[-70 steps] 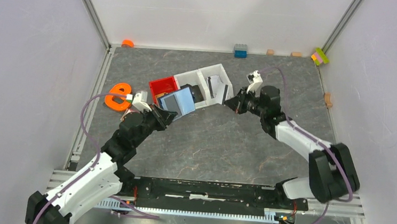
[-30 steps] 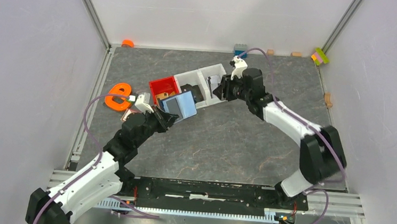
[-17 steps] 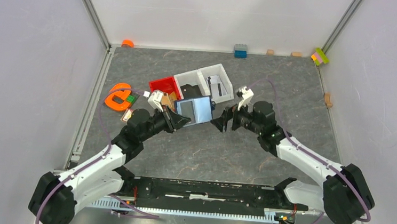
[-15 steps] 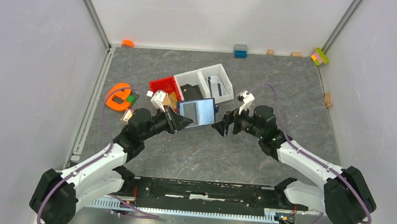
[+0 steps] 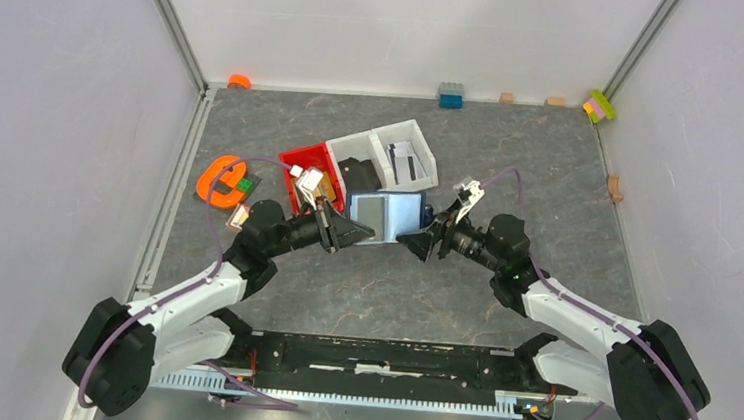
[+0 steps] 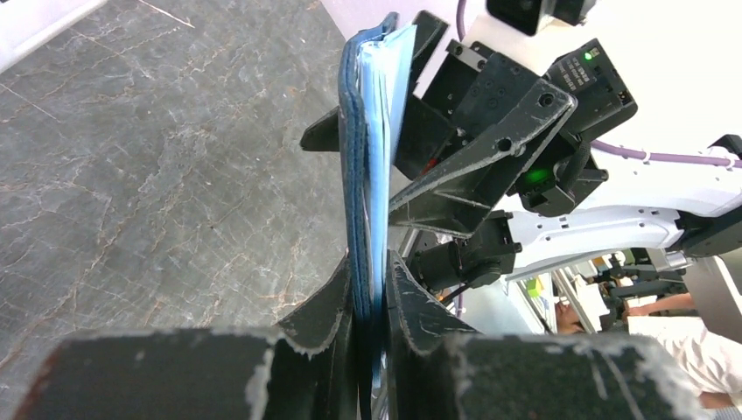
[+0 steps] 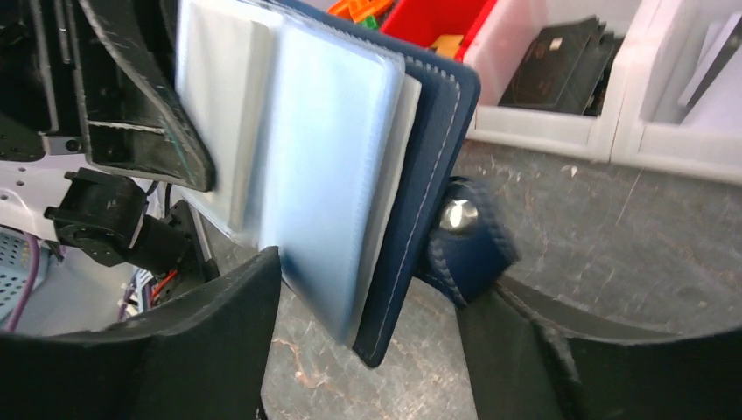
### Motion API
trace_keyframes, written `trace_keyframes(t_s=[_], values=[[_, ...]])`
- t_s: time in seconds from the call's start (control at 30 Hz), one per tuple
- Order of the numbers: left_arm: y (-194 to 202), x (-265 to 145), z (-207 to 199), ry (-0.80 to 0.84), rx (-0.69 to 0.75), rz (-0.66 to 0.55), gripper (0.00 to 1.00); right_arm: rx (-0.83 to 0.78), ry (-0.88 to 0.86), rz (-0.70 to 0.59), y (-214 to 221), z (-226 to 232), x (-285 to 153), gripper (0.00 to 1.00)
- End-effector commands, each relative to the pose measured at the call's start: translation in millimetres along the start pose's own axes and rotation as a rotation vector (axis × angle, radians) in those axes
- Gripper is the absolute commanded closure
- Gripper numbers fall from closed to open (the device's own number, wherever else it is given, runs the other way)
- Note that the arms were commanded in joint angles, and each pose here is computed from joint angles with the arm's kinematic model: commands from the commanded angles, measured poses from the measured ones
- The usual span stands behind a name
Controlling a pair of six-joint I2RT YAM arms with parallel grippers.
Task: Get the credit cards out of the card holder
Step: Place the credit card in the storage box, then remove the credit card from the card holder.
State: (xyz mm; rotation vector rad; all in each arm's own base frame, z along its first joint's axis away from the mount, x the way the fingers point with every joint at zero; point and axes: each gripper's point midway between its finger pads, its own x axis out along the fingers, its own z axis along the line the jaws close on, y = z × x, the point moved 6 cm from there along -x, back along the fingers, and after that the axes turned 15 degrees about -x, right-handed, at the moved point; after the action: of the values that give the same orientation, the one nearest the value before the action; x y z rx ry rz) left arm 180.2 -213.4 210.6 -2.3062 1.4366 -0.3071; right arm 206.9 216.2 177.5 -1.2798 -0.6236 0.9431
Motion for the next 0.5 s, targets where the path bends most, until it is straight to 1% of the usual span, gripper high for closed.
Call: trace_keyframes(t_s=[0.0,0.07,0.1,0.2,0.27,0.3,0.37,0.47], values=[[-7,5,-22,0.109,0.024,0.015,0.9,-0.037,-0.061,-0.124,-25,10,-1,0.35],[-7,6,-19,0.1,0.017,0.019,0.84,-0.032,-0.059,-0.121,-25,10,-1,0.52],[-7,7,-18,0.095,0.015,0.019,0.81,-0.026,-0.055,-0.116,-24,10,-1,0.63],[-8,8,-15,0.064,0.012,0.012,0.67,-0.004,-0.024,-0.08,-18,5,2,0.86],[-9,7,-14,0.047,0.014,-0.001,0.62,0.006,-0.001,-0.052,-15,1,4,0.95],[-10,6,-13,0.039,0.016,-0.008,0.6,0.01,0.005,-0.042,-14,0,5,0.97],[-11,5,-13,0.025,0.024,-0.023,0.57,0.018,0.008,-0.029,-11,-1,6,0.99],[-12,2,-12,0.009,0.032,-0.04,0.57,0.022,0.002,-0.027,-11,-1,7,0.99]])
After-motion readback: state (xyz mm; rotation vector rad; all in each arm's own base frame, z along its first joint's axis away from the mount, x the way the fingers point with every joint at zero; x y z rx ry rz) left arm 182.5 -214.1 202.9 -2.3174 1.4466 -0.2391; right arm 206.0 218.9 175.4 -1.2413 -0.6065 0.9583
